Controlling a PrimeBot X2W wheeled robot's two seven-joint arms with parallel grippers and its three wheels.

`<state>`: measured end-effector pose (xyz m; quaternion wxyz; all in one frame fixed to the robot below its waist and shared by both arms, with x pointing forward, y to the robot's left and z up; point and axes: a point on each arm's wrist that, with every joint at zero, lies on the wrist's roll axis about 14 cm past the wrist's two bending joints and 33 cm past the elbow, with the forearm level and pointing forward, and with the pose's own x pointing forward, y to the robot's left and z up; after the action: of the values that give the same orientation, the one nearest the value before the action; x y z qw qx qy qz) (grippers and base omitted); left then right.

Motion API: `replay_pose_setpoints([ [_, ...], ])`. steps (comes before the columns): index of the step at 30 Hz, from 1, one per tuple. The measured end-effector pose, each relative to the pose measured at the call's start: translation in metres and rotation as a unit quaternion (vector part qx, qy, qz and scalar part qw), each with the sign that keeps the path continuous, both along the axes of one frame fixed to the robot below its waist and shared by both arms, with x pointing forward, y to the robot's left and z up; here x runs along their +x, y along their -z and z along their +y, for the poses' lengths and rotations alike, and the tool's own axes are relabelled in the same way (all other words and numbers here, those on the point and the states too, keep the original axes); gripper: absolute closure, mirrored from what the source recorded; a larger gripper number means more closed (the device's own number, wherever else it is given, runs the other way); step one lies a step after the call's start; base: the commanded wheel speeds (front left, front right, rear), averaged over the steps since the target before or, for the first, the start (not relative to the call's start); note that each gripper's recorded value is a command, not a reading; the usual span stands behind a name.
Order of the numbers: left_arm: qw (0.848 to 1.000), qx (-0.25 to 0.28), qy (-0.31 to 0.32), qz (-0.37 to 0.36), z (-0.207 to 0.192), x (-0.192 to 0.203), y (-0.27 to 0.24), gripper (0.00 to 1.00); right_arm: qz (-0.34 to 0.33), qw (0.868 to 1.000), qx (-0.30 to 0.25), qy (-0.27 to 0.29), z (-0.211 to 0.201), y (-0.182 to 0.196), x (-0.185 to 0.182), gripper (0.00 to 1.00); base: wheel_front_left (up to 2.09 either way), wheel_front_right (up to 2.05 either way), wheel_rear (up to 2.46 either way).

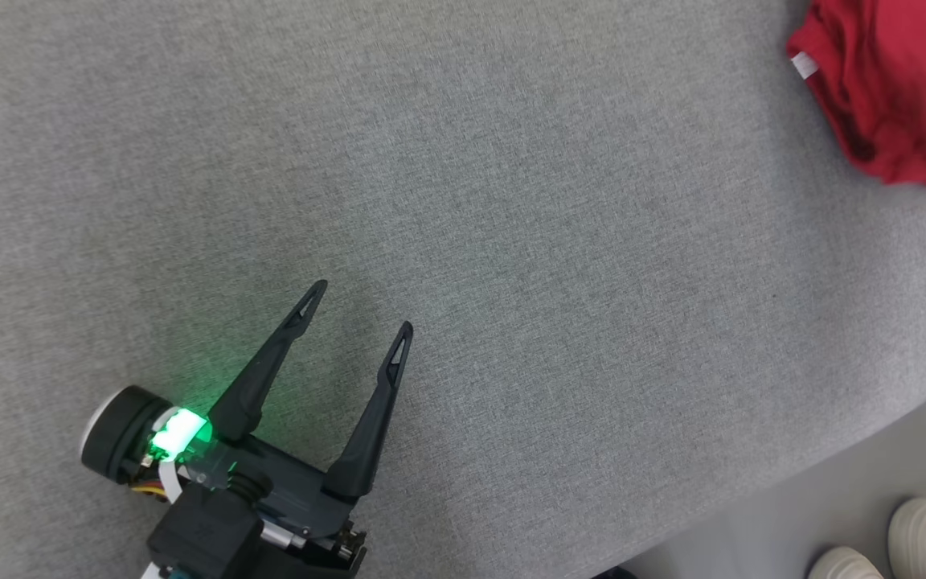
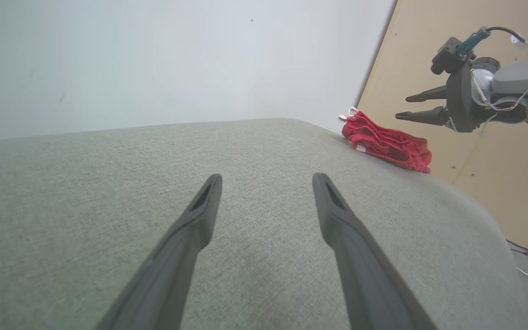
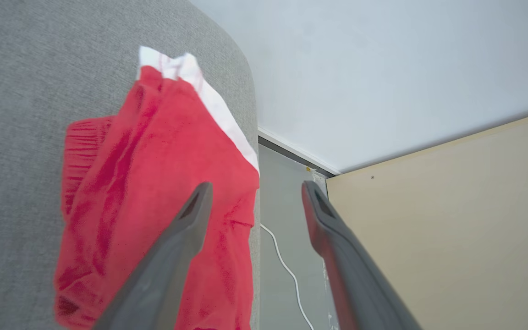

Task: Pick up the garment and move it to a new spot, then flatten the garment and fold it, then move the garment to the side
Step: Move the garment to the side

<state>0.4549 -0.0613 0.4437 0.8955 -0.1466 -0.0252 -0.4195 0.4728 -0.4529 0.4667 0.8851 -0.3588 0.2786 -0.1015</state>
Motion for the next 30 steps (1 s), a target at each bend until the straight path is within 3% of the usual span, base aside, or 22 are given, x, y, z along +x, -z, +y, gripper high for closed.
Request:
replay_pose_setpoints([
  [7, 1.000, -0.009, -0.020, -0.004, 0.004, -0.001, -0.013, 0.00, -0.020, 0.999, 0.021, -0.024, 0.020, 0.001, -0.007, 0.00, 0.00, 0.00, 0.00],
  [11, 0.999, -0.007, -0.042, -0.004, 0.011, 0.001, -0.020, 0.00, -0.075, 0.994, 0.062, -0.054, 0.045, -0.008, -0.004, 0.00, 0.00, 0.00, 0.00],
  [18, 0.994, 0.010, -0.112, 0.002, 0.042, 0.004, -0.031, 0.00, -0.174, 0.966, 0.155, -0.111, 0.104, -0.026, -0.015, 0.00, 0.00, 0.00, 0.00],
  [30, 0.961, 0.040, -0.270, 0.035, 0.140, -0.020, -0.039, 0.00, -0.282, 0.913, 0.274, -0.109, 0.155, -0.048, -0.073, 0.00, 0.00, 0.00, 0.00],
])
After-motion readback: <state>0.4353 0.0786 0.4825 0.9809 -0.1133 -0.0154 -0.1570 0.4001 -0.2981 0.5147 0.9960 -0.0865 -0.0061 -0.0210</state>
